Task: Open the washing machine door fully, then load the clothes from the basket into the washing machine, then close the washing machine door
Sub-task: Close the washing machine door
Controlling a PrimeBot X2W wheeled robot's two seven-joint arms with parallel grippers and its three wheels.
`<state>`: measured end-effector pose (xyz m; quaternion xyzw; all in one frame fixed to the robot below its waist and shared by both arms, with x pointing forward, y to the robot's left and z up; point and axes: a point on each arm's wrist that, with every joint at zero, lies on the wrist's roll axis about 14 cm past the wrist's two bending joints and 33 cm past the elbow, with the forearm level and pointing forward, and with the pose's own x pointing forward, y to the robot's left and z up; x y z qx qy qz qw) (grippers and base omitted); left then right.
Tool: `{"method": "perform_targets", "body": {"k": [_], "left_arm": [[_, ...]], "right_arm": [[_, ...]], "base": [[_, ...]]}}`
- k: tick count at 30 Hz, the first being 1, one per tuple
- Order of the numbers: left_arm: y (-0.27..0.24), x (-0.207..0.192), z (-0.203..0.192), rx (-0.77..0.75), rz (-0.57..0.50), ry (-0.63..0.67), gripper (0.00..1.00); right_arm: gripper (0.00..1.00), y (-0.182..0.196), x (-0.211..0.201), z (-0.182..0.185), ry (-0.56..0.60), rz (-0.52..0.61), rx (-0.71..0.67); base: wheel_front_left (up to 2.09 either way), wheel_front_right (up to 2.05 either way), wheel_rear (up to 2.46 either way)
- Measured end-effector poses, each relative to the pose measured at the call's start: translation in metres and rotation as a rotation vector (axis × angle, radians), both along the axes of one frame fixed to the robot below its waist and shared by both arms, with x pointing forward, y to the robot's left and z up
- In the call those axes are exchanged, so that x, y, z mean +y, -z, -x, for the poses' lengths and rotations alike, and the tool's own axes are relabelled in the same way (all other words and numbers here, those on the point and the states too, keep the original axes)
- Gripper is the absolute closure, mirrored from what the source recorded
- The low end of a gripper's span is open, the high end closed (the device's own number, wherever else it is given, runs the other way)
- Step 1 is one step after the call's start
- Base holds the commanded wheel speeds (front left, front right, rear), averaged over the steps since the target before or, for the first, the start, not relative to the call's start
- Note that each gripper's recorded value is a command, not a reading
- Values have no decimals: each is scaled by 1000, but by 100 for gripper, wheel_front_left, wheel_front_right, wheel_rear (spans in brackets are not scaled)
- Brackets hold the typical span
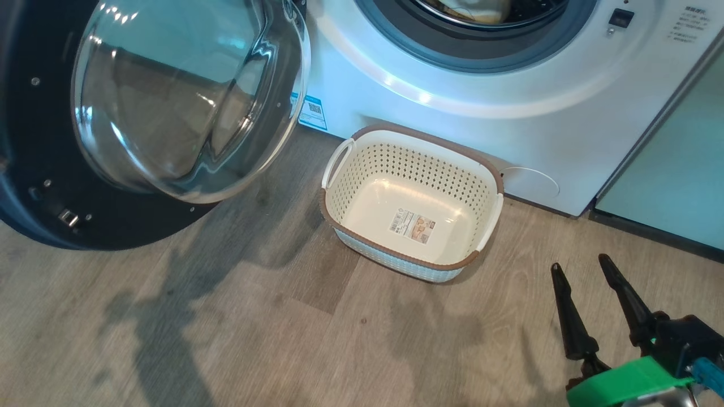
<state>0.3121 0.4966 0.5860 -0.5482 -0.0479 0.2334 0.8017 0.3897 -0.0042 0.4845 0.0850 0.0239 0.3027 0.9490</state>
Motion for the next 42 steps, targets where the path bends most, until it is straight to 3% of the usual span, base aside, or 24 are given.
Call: {"method": "perform_targets", "body": {"k": [19, 42], "left_arm": [[-2, -31, -12, -45, 16, 178, 100], [1, -111, -43, -74, 5, 499, 100]], "right_arm": [[0, -1, 2, -2, -4, -1, -5], [0, -3, -15, -5, 66, -18, -22]], "base": [[0, 0, 0], [0, 0, 0]]}}
